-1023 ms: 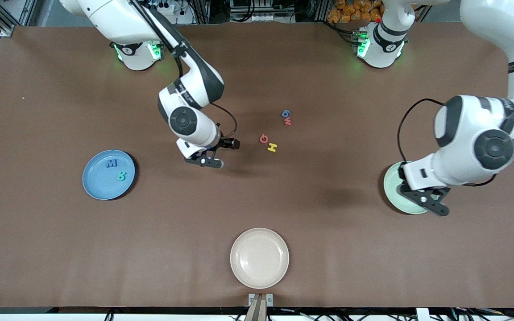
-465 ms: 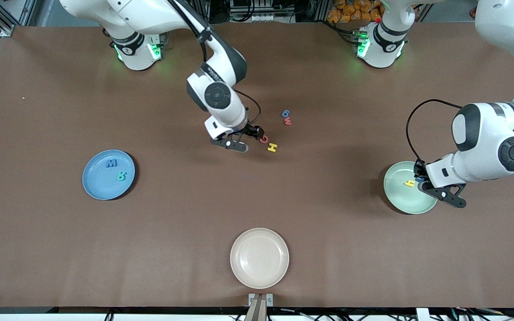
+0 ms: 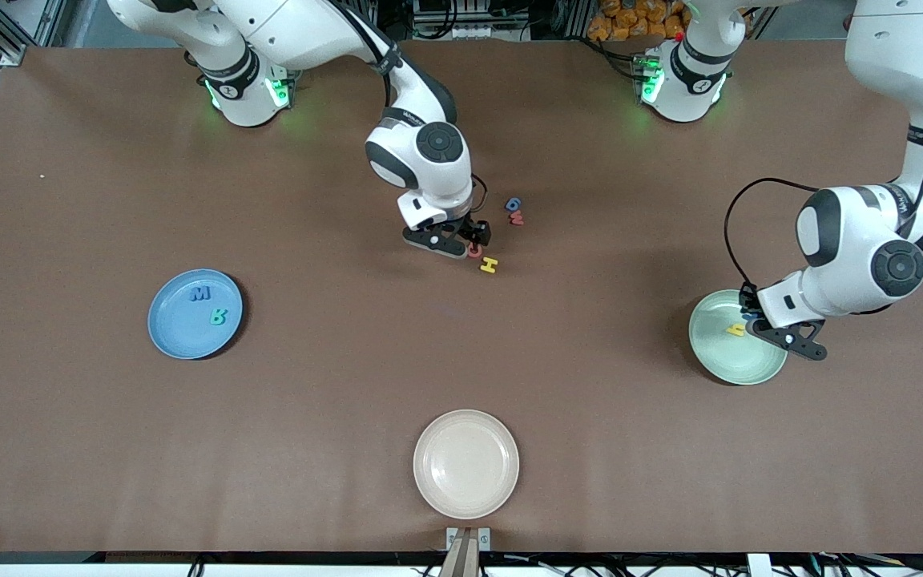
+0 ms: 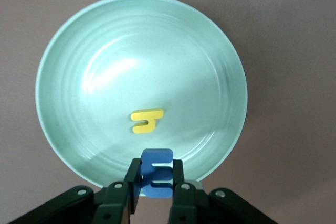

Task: Sort uppercase to blue plate, lowercase to green plate
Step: 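Release the E on the green plate while the right gripper lowers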

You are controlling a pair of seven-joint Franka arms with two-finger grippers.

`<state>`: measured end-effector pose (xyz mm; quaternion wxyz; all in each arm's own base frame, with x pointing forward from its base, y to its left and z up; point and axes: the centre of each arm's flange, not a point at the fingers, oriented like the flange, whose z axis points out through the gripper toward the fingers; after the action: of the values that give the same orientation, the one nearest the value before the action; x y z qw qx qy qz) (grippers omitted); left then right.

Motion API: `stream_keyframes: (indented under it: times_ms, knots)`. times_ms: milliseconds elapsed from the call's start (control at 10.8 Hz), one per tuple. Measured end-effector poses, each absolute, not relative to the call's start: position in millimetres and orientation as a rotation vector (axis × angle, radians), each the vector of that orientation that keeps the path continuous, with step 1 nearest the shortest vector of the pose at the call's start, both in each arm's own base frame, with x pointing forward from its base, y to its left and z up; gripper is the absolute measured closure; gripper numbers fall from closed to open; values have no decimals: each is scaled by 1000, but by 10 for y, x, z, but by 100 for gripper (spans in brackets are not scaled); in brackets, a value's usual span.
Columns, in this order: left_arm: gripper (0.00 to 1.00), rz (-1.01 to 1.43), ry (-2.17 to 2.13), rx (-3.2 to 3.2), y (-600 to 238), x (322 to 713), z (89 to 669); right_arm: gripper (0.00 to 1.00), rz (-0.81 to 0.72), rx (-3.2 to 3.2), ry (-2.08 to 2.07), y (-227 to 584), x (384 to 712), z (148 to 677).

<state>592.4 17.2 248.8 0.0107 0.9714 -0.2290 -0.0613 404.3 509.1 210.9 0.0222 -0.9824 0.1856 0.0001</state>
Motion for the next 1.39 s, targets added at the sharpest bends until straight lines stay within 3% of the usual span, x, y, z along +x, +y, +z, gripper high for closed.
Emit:
stream_keyframes:
  times_ms: [186, 558, 651, 1116, 1209, 1395]
  knots:
    - [66, -175, -724, 3033, 124, 5945, 2518, 0, 6, -3033, 586, 5128, 4077, 2037]
    - [7, -104, -567, 3071, -332, 6118, 3049, 0, -1, -2993, 572, 5183, 4073, 1913]
    - [0, -109, -572, 3071, -502, 6153, 3244, 0, 0, -2994, 566, 5191, 4059, 1879]
    - [0, -76, -693, 3104, -842, 6385, 4104, 1, -7, -3015, 525, 5210, 4002, 1788]
    - [0, -88, -712, 3101, -986, 6378, 4205, 12, -7, -3015, 524, 5212, 4000, 1787]
    - [0, -98, -613, 3104, -1290, 6349, 4427, 14, -6, -3016, 521, 5220, 3988, 1784]
